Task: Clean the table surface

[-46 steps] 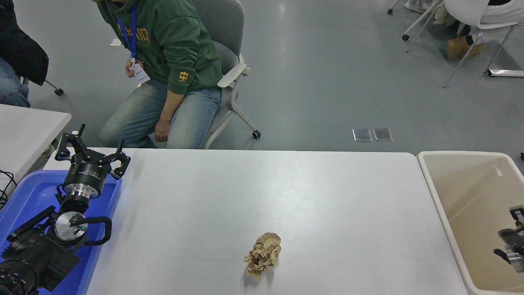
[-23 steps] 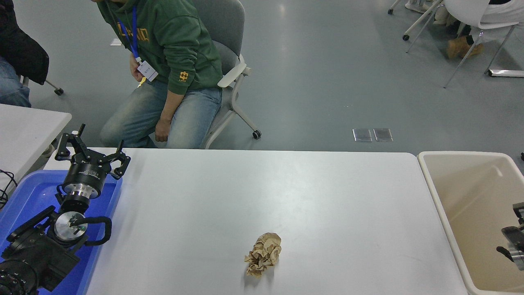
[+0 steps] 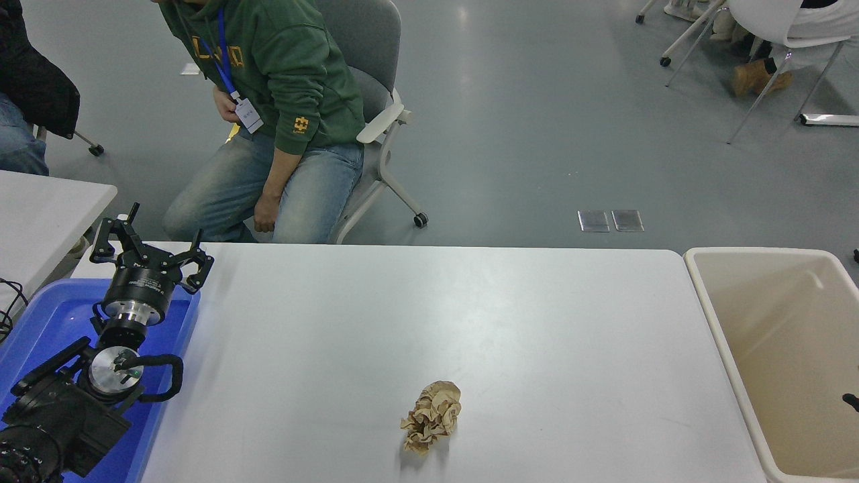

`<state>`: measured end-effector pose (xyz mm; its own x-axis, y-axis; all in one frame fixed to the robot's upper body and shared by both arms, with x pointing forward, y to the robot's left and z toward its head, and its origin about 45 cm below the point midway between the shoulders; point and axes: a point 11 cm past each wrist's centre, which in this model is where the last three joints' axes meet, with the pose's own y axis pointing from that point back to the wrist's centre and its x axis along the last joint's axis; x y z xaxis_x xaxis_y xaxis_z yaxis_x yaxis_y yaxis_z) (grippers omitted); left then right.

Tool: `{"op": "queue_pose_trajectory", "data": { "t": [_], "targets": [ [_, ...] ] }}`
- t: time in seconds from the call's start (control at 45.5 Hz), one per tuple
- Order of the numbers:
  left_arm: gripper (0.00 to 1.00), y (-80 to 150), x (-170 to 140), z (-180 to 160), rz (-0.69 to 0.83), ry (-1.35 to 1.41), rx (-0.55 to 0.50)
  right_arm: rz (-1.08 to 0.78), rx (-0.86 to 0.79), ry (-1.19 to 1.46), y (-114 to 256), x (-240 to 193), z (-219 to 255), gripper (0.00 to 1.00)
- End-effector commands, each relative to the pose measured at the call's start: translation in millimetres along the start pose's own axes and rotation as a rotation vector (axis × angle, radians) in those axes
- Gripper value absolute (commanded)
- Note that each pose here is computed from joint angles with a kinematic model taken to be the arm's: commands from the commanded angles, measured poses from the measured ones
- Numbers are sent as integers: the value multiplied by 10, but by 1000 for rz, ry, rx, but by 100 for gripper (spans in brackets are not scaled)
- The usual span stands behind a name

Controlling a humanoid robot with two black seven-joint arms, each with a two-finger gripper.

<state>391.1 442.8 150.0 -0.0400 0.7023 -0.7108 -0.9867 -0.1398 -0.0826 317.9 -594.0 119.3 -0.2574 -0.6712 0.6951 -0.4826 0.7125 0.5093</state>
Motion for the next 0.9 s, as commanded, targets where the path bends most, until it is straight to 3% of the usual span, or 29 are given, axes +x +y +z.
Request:
{"op": "queue_pose_trajectory", "data": {
  "t": [0.0,0.352,0.44,0.879],
  "targets": [
    [100,-1,-2,-1,0,0,0,-70,61,-35,47,-33,-303,100],
    [100,-2,0,6,0,-1,-1,-230,156,-179,206,-112,-611,100],
    [100,-1,-2,-1,0,0,0,-353,260,-265,288,-130,-789,100],
    [100,-1,-2,-1,0,0,0,-602,635,-427,605,-192,-1132,100]
  ]
}}
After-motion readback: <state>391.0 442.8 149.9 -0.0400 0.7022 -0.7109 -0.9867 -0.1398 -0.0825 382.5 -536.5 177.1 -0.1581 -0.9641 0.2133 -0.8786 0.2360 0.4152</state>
